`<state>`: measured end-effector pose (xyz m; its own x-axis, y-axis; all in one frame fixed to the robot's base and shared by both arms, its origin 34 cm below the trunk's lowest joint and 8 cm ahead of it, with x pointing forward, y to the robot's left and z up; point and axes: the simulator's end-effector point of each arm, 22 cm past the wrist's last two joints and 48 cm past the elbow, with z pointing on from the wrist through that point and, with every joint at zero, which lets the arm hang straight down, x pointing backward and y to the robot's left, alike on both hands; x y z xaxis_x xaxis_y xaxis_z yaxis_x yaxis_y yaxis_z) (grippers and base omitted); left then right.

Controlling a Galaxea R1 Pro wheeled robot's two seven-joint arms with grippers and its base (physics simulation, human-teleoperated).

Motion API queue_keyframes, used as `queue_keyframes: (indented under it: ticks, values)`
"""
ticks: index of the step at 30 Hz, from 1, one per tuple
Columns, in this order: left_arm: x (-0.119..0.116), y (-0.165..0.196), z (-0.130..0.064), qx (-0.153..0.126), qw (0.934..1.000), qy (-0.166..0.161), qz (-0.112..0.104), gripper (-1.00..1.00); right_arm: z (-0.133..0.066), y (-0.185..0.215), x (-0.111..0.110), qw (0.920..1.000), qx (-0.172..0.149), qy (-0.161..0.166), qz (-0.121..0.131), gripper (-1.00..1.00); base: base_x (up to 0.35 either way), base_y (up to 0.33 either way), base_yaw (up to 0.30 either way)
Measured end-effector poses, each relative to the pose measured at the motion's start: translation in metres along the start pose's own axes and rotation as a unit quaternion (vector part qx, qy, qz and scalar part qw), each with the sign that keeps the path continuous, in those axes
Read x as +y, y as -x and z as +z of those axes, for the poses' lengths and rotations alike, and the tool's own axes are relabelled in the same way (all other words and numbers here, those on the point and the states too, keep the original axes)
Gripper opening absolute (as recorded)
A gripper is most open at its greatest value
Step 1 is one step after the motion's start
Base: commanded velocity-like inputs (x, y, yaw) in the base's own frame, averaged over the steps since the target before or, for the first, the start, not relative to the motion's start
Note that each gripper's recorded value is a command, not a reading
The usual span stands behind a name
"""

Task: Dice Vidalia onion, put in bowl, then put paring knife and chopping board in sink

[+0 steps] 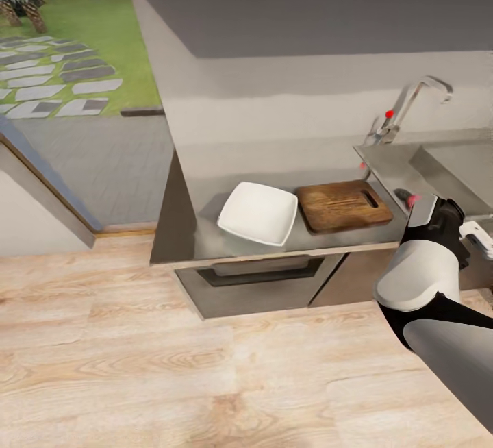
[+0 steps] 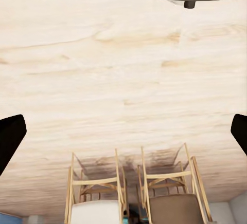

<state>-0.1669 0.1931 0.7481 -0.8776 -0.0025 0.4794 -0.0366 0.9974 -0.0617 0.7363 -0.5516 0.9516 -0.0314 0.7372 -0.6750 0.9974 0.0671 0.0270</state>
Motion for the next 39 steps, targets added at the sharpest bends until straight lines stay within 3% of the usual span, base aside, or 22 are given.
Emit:
queue_keyframes:
  ticks: [12, 17, 20, 23, 29, 32, 39]
  values:
    - [0.000, 0.000, 0.000, 0.000, 1.0000, 0.000, 0.000, 1.00, 0.005, -0.005, -0.004, 1.0000, 0.001, 0.001, -0.006, 1.00, -0.281, -0.172, 0.000]
    - [0.000, 0.001, 0.000, -0.001, 1.0000, 0.000, 0.001, 1.00, 0.019, -0.019, -0.002, 0.9990, -0.001, 0.036, -0.027, 1.00, -0.237, -0.159, 0.000]
    - [0.000, 0.001, 0.000, -0.001, 1.0000, 0.000, 0.000, 1.00, 0.032, -0.027, -0.001, 0.9939, -0.023, 0.075, -0.078, 1.00, -0.050, -0.037, 0.000]
    - [0.000, 0.001, 0.000, -0.001, 1.0000, 0.000, 0.000, 1.00, 0.033, -0.028, 0.006, 0.9889, -0.035, 0.100, -0.104, 1.00, -0.014, -0.010, 0.000]
    - [0.001, 0.001, 0.000, -0.001, 1.0000, 0.001, 0.001, 1.00, 0.056, -0.076, -0.017, 0.9792, -0.013, 0.132, -0.154, 1.00, -0.001, -0.001, 0.000]
    - [0.001, 0.001, 0.000, -0.001, 1.0000, 0.001, 0.001, 1.00, 0.074, -0.117, -0.042, 0.9666, 0.011, 0.168, -0.193, 1.00, 0.000, 0.000, 0.000]
    - [0.007, 0.003, 0.000, -0.003, 1.0000, 0.005, 0.001, 1.00, 0.084, -0.169, -0.076, 0.9357, -0.009, 0.225, -0.272, 1.00, 0.000, 0.000, 0.000]
